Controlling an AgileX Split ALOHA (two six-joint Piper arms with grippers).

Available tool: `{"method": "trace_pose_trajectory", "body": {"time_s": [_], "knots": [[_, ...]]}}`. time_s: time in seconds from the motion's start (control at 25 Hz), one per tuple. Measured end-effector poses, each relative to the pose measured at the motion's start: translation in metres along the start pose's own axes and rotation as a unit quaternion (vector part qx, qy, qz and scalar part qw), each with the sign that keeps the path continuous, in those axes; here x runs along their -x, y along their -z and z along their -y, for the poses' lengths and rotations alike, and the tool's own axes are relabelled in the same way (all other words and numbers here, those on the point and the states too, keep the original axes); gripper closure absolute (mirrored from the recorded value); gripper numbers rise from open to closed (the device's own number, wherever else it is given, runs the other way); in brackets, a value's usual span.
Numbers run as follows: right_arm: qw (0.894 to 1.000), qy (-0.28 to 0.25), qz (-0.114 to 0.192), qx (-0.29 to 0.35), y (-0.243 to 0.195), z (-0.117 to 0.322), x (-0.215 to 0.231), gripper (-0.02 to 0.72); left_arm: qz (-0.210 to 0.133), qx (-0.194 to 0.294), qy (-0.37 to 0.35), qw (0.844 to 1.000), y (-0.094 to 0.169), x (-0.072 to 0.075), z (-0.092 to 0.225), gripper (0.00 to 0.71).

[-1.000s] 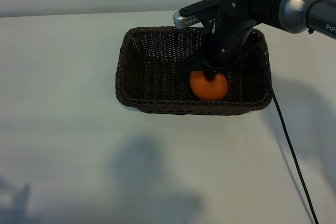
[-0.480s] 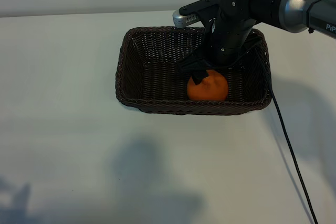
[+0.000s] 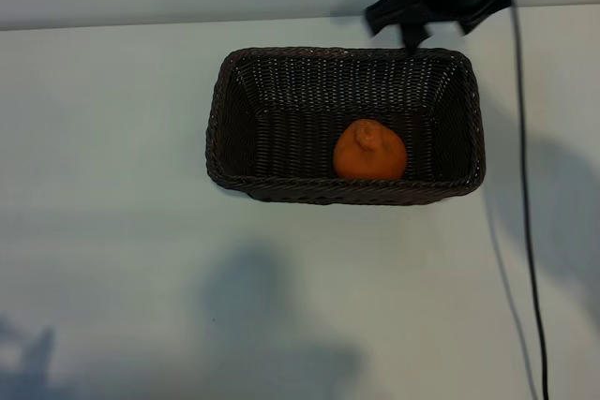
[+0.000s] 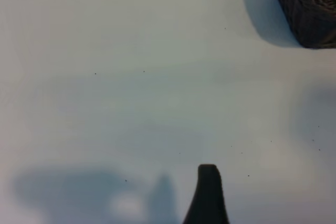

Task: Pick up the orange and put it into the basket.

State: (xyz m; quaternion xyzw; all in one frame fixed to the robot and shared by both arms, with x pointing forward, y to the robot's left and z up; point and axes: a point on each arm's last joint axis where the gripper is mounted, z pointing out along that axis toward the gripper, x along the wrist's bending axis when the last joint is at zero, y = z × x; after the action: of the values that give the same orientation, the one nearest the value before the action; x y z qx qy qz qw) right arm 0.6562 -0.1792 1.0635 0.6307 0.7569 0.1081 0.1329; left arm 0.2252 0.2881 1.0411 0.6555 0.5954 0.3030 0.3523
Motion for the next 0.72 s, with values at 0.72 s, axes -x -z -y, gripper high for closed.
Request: {"method": "trace_pose_trajectory", "body": {"time_s": [0.72], "knots": [[0.989,-0.144,0.027,0.002,0.003,0.002,0.132,0.119,0.0,0.0,0.0,1.0,0.0,0.0,0.0,0.118]]}}
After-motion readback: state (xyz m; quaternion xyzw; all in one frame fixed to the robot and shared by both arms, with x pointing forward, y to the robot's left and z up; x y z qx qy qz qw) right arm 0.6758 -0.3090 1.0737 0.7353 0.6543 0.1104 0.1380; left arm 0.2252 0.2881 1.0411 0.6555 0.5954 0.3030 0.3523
